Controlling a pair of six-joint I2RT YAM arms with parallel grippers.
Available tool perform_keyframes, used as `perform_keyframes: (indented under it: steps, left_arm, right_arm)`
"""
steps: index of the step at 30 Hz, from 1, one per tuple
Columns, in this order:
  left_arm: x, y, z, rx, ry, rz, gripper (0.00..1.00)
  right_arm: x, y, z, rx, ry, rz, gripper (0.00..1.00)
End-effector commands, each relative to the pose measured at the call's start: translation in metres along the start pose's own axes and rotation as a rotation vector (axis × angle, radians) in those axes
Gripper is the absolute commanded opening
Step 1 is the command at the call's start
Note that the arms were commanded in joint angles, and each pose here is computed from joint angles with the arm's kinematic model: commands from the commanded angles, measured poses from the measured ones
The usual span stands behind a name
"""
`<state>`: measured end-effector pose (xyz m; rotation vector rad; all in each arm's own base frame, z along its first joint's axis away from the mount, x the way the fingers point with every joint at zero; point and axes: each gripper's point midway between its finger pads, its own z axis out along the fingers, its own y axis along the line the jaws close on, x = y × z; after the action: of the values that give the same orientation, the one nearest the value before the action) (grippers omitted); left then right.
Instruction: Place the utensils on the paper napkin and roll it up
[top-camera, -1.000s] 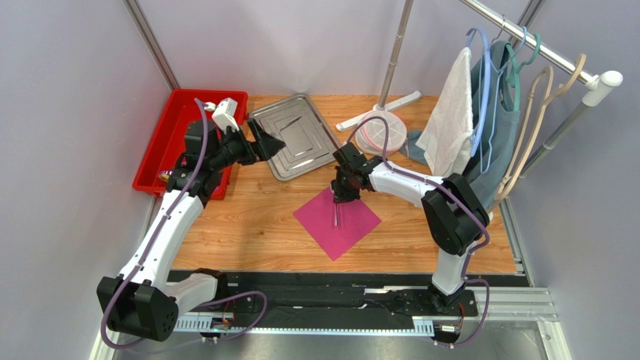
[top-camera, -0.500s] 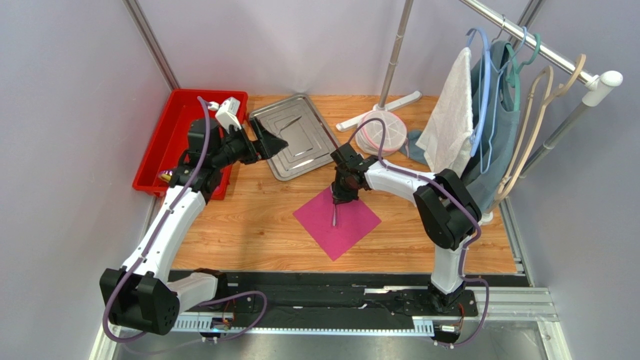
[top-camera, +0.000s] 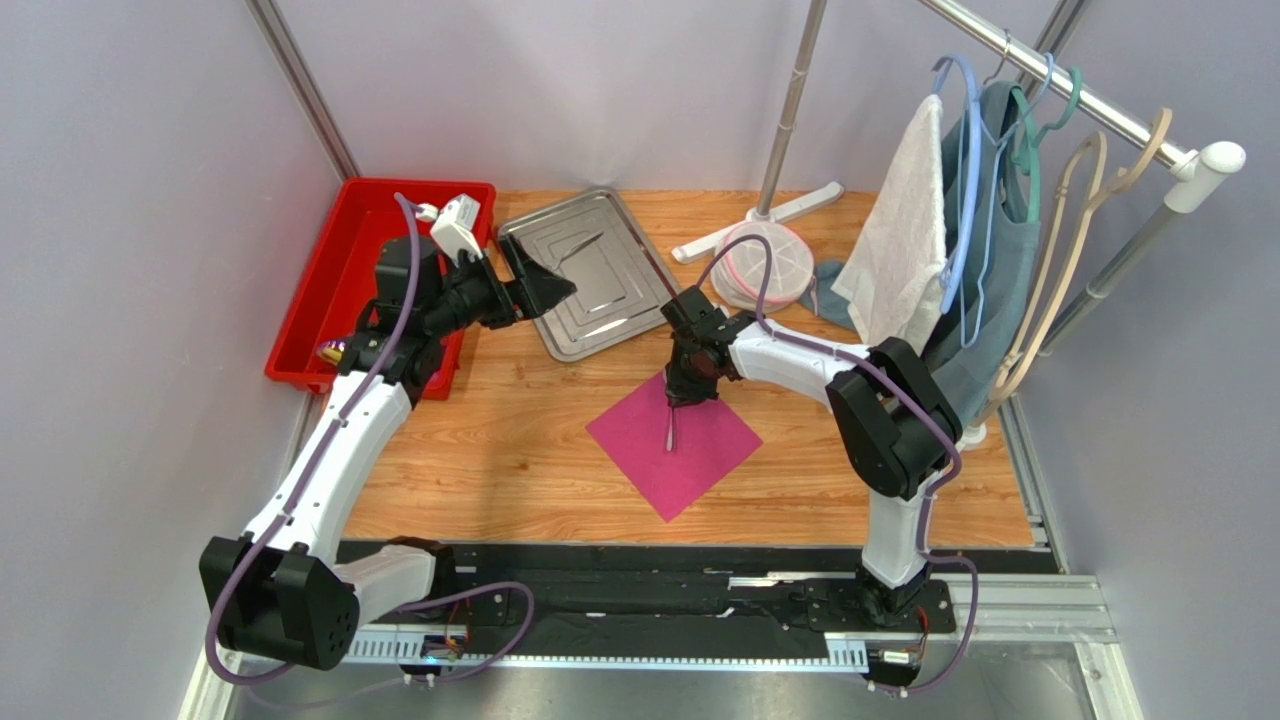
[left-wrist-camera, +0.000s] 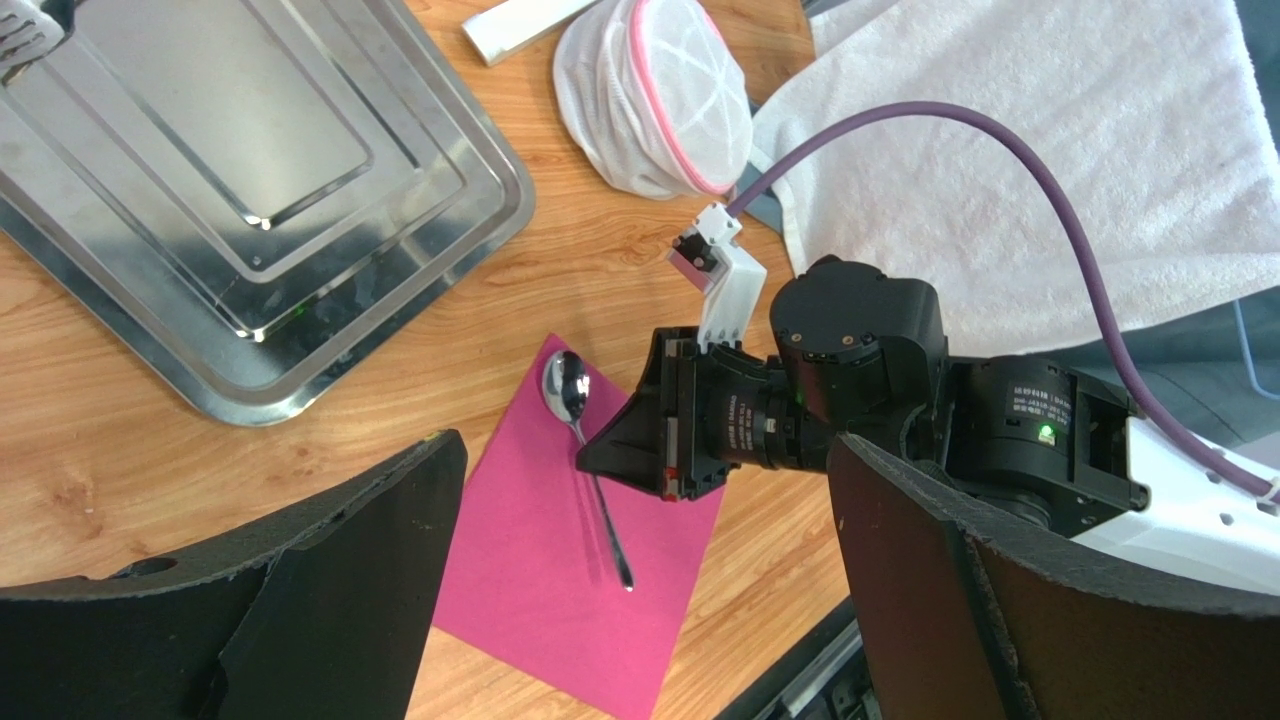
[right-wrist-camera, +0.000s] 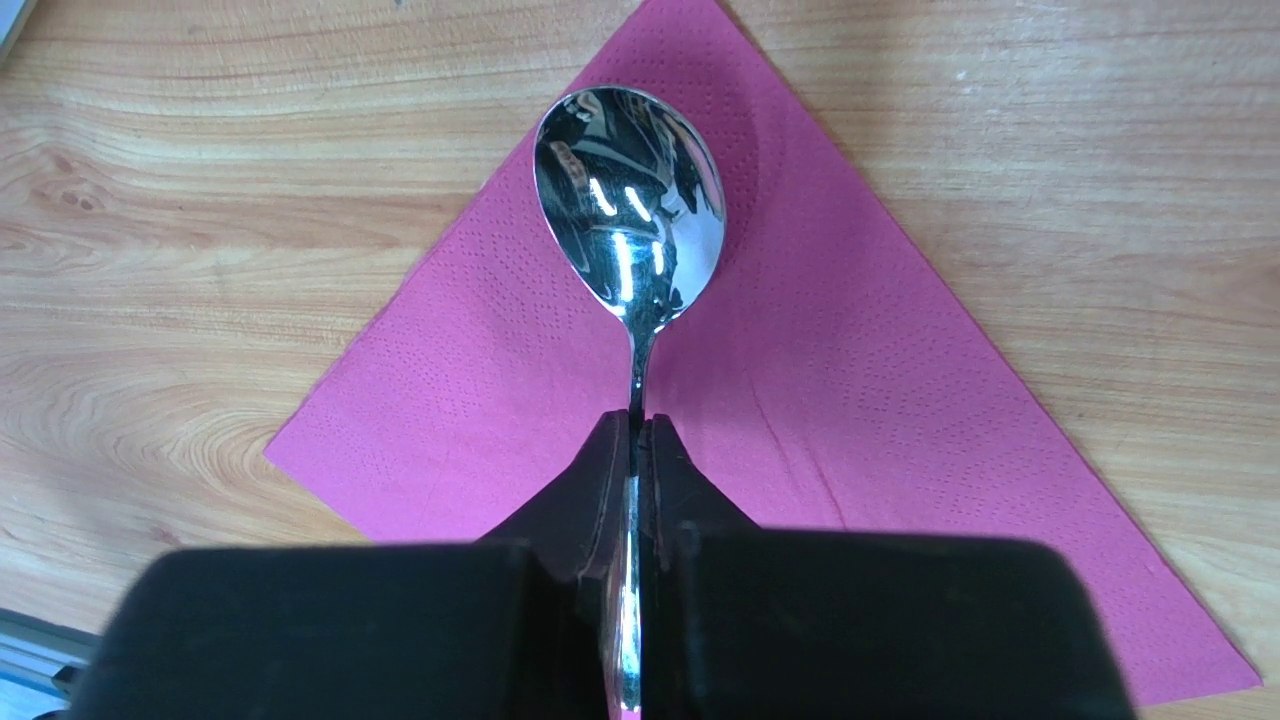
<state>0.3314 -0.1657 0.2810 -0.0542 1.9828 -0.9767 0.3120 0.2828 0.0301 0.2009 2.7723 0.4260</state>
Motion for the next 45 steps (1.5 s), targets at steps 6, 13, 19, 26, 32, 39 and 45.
perform_keyframes:
  steps: [6, 13, 19, 26, 32, 39, 45]
  left_arm:
    - [-0.017, -0.013, -0.002, 0.040, -0.044, 0.021, 0.99]
    - [-0.017, -0.012, -0.002, 0.037, -0.045, 0.024, 0.99]
    - [-0.014, -0.007, -0.002, 0.022, -0.038, 0.022, 0.99]
    - [-0.017, 0.000, -0.001, -0.028, -0.010, 0.082, 0.99]
    - [-0.045, 0.022, 0.025, -0.113, 0.098, 0.340, 0.98]
    - [-0.054, 0.109, 0.114, -0.270, 0.346, 0.451, 0.80]
    - [-0.061, 0.154, 0.180, -0.281, 0.395, 0.504, 0.73]
  right_arm:
    - [-0.021, 0.007, -0.001, 0.005, -0.064, 0.019, 0.03]
    - [-0.020, 0.003, 0.004, 0.023, -0.055, 0.029, 0.15]
    - [-0.017, 0.007, 0.002, 0.008, -0.039, 0.042, 0.16]
    - [-0.031, 0.019, -0.026, -0.047, -0.074, 0.025, 0.23]
    - [-0.062, 0.028, -0.076, -0.139, -0.124, -0.016, 0.60]
    - [-0.084, 0.030, -0.127, -0.247, -0.213, -0.123, 0.71]
    - [-0.081, 0.031, -0.143, -0.325, -0.232, -0.174, 0.72]
